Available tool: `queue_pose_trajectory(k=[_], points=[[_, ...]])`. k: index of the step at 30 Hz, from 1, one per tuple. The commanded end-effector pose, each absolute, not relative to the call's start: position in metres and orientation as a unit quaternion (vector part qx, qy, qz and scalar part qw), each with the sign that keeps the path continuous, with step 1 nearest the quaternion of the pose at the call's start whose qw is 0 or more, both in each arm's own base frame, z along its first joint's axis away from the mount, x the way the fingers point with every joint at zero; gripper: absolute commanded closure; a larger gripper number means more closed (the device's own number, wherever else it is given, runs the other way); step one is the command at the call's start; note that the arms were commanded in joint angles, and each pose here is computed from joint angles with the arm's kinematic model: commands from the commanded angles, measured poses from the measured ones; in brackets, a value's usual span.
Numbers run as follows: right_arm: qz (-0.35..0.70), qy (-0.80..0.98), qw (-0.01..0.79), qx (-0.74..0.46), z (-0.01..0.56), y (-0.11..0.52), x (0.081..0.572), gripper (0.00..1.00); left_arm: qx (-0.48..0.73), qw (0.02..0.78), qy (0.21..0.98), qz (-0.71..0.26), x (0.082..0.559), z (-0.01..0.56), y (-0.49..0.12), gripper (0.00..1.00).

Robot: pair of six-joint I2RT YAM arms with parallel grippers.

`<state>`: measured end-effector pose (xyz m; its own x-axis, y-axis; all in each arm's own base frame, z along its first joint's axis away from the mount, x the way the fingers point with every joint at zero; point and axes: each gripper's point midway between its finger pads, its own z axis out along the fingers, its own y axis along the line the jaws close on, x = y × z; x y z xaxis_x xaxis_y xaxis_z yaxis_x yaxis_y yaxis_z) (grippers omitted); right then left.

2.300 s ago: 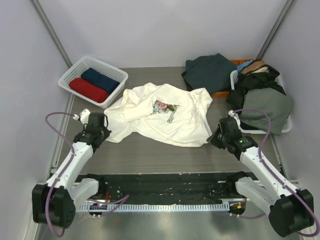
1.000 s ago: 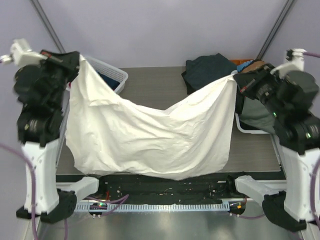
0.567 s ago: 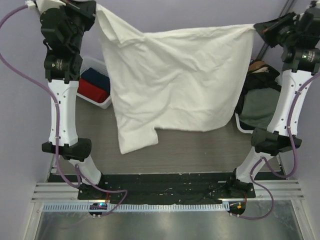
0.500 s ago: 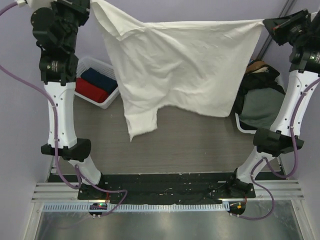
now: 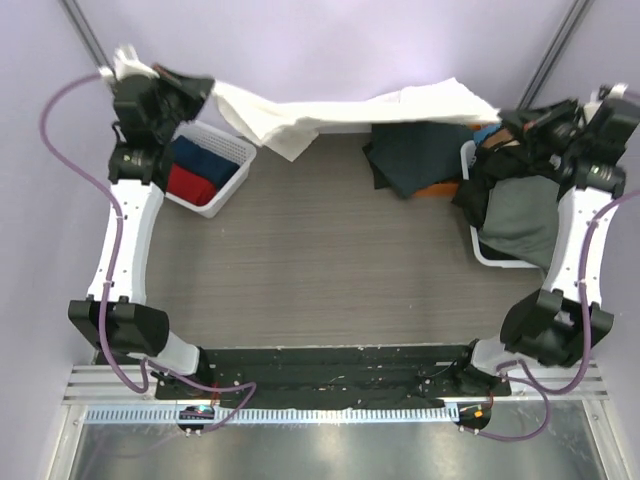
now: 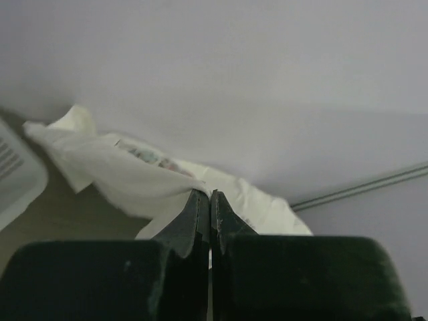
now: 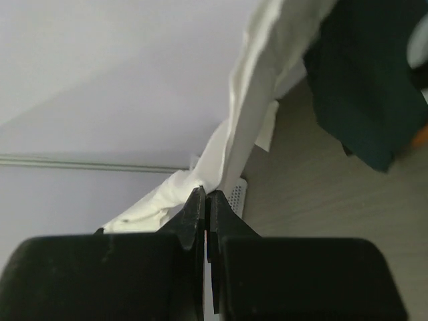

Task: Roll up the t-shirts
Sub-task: Flatten out the T-shirt at the center of the board.

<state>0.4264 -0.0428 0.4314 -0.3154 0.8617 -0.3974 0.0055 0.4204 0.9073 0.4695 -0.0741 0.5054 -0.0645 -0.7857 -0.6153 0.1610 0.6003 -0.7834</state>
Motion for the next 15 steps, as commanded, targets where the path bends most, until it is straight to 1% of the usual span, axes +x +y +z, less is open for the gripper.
queue_pose_trajectory(k=[1, 2, 4, 5, 6, 7, 8, 10, 12, 14, 15], points=[[0.401, 0.692, 0.515, 0.31, 0.39, -0.025, 0.387, 0.99, -0.246, 0.596, 0.683, -0.344, 0.428, 0.443, -0.081, 1.0], [0.395, 0.703, 0.488, 0.333, 0.351, -0.02, 0.379, 0.99, -0.255, 0.569, 0.708, -0.332, 0.415, 0.402, -0.084, 1.0], [0.38, 0.707, 0.499, 0.326, 0.338, -0.008, 0.358, 0.99, -0.257, 0.546, 0.736, -0.307, 0.396, 0.362, -0.093, 1.0], [0.371, 0.721, 0.477, 0.338, 0.308, -0.003, 0.35, 0.99, -0.259, 0.534, 0.749, -0.294, 0.379, 0.337, -0.092, 1.0], [0.361, 0.729, 0.472, 0.34, 0.296, 0.0, 0.342, 0.99, -0.256, 0.524, 0.76, -0.287, 0.369, 0.32, -0.095, 1.0], [0.348, 0.74, 0.477, 0.323, 0.291, 0.008, 0.328, 0.99, -0.258, 0.514, 0.768, -0.282, 0.359, 0.308, -0.094, 1.0], [0.338, 0.754, 0.457, 0.33, 0.267, 0.012, 0.318, 0.99, -0.271, 0.515, 0.77, -0.262, 0.343, 0.29, -0.083, 1.0], [0.329, 0.771, 0.444, 0.316, 0.247, 0.024, 0.296, 0.99, -0.269, 0.513, 0.777, -0.246, 0.324, 0.277, -0.076, 1.0], [0.317, 0.793, 0.402, 0.329, 0.21, 0.03, 0.273, 0.99, -0.278, 0.509, 0.783, -0.224, 0.298, 0.256, -0.065, 1.0], [0.283, 0.801, 0.403, 0.34, 0.188, 0.025, 0.253, 0.99, -0.277, 0.503, 0.789, -0.217, 0.283, 0.241, -0.062, 1.0], [0.27, 0.807, 0.391, 0.35, 0.178, 0.025, 0.243, 0.99, -0.281, 0.501, 0.791, -0.212, 0.27, 0.229, -0.058, 1.0]])
